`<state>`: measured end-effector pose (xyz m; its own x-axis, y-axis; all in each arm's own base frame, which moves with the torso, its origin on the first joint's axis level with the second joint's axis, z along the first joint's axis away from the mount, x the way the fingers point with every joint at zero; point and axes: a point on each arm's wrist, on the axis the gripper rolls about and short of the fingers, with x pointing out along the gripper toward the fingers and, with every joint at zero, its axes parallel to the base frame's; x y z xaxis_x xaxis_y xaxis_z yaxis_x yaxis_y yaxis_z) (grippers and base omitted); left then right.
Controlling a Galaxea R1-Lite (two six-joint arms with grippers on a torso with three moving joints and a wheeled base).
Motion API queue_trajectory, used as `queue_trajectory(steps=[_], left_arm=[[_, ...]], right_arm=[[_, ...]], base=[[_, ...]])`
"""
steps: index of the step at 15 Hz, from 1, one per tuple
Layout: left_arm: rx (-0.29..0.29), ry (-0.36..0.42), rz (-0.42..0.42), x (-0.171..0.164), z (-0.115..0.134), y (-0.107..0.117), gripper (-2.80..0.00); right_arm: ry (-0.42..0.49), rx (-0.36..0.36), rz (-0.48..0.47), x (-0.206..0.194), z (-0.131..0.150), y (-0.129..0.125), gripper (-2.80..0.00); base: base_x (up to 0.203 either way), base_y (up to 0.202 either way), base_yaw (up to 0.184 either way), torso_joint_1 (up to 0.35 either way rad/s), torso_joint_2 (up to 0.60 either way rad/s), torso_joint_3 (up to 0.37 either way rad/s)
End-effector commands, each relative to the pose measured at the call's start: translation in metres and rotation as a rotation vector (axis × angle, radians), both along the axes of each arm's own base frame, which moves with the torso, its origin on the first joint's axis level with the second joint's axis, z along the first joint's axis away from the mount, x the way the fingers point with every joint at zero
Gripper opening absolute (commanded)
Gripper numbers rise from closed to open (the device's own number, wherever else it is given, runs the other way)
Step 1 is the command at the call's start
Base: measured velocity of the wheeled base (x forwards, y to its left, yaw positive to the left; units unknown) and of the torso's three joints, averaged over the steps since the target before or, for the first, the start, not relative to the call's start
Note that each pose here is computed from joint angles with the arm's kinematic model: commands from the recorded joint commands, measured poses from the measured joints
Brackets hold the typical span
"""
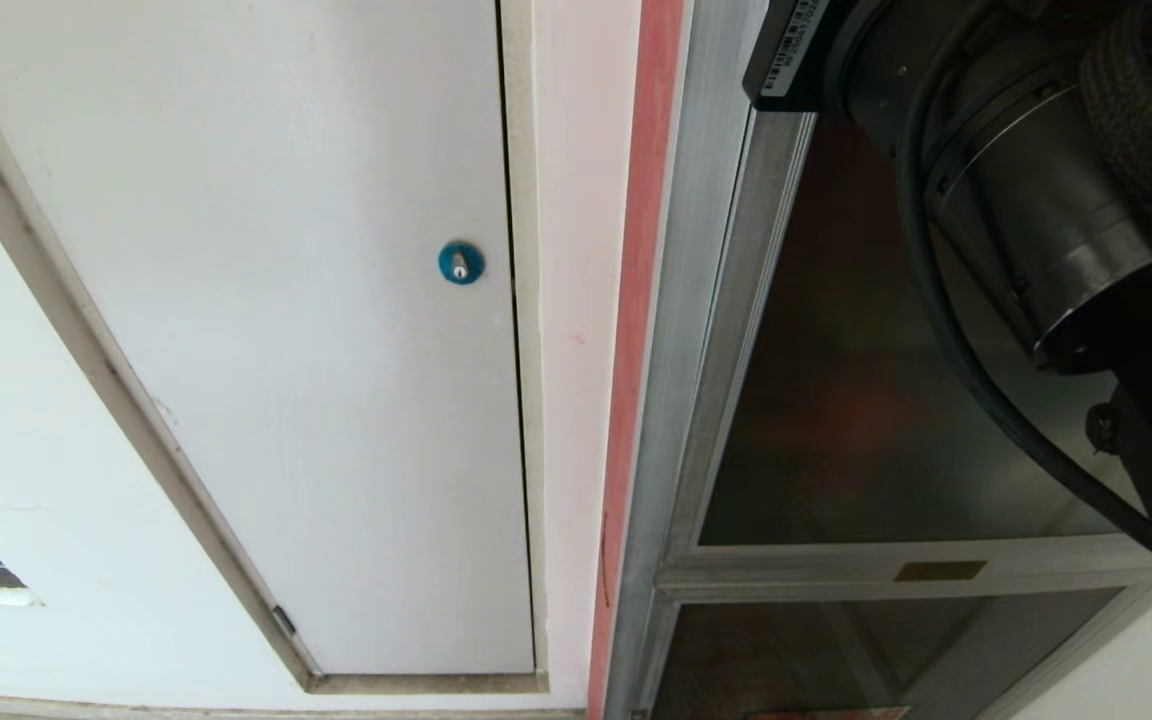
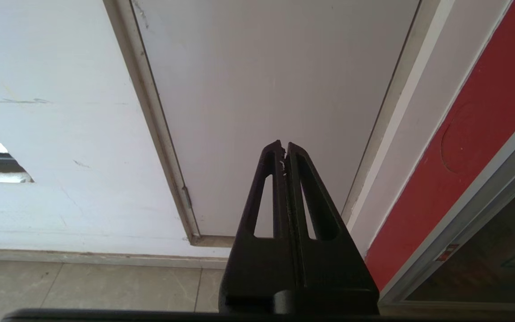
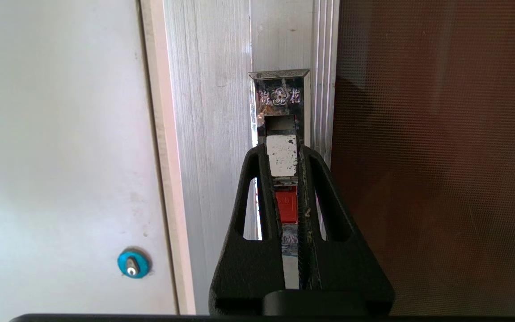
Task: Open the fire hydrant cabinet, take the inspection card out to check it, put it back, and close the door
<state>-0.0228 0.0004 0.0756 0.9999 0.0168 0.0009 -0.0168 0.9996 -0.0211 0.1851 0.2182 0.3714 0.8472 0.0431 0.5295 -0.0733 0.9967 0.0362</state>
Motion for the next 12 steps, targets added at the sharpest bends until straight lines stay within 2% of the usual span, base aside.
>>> queue_trajectory(steps=[1,12], left_arm=[[0.000,0.000,0.000,0.000,0.000,0.000,-2.80],[0.000,-0.001,0.001,0.000,0.000,0.000,-2.80]], right_arm=[[-0.014,0.019,0.004,-0.006,0.005,-0.005,-2.80],[-0.013,0.039,0.042,-0.032,0.011,-0.016,-2.80]], base=[[0.000,0.000,0.000,0.000,0.00,0.000],[0.000,0.000,0.000,0.000,0.00,0.000]])
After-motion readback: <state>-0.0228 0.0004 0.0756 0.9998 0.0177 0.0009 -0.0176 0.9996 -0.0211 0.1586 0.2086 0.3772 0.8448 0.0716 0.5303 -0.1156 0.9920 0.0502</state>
